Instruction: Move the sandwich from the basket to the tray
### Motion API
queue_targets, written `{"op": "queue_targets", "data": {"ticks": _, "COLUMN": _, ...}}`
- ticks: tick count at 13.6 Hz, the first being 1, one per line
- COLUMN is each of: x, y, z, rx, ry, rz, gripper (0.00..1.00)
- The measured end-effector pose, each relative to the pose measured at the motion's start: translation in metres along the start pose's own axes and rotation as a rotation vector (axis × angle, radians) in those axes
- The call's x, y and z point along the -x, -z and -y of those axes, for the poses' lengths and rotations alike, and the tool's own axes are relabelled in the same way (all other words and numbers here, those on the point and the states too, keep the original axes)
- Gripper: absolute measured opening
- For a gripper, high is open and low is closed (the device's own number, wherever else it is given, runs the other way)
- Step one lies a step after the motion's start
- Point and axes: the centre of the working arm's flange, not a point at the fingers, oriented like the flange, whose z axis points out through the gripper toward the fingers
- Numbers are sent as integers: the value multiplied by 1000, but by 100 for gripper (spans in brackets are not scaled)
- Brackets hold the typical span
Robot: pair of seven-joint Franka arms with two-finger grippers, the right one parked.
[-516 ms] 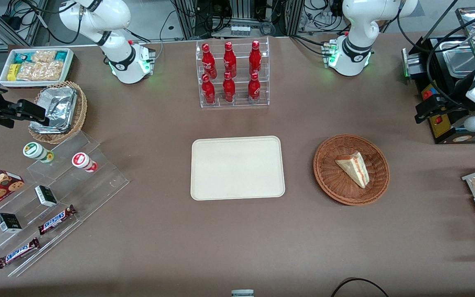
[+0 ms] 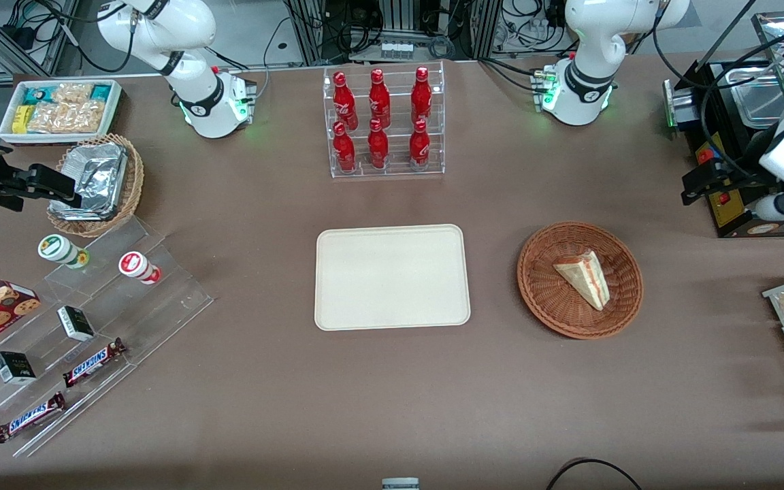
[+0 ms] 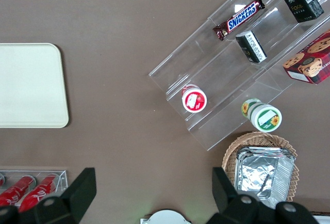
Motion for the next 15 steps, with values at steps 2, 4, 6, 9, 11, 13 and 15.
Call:
{"op": "queue_targets", "data": {"ticks": 2, "x": -12, "y": -34, "z": 1, "rx": -13, "ry": 4, "rz": 8, "gripper": 100}}
{"op": "queue_targets", "data": {"ticks": 4, "x": -21, "y": -83, "z": -1, "rx": -12, "ry": 60, "rz": -12, "gripper": 100}}
{"op": "queue_targets", "data": {"ticks": 6, "x": -20, "y": -130, "z": -8, "rx": -9, "ry": 129, "rz": -34, "gripper": 100}}
{"op": "queue_targets", "data": {"ticks": 9, "x": -8, "y": -191, "z": -14, "rx": 6, "ry": 334, "rz": -77, "gripper": 100}}
{"op": "queue_targets", "data": {"ticks": 11, "x": 1, "y": -221, "z": -24, "rx": 21, "ry": 465, "rz": -99, "gripper": 100}}
{"op": "queue_targets", "data": {"ticks": 13, "x": 8, "y": -238, "z": -41, "rx": 27, "ry": 537, "rz": -99, "gripper": 100}}
{"op": "queue_targets", "data": {"ticks": 15, "x": 9, "y": -251, "z": -52, "rx": 26, "ry": 556, "rz": -85, "gripper": 100}}
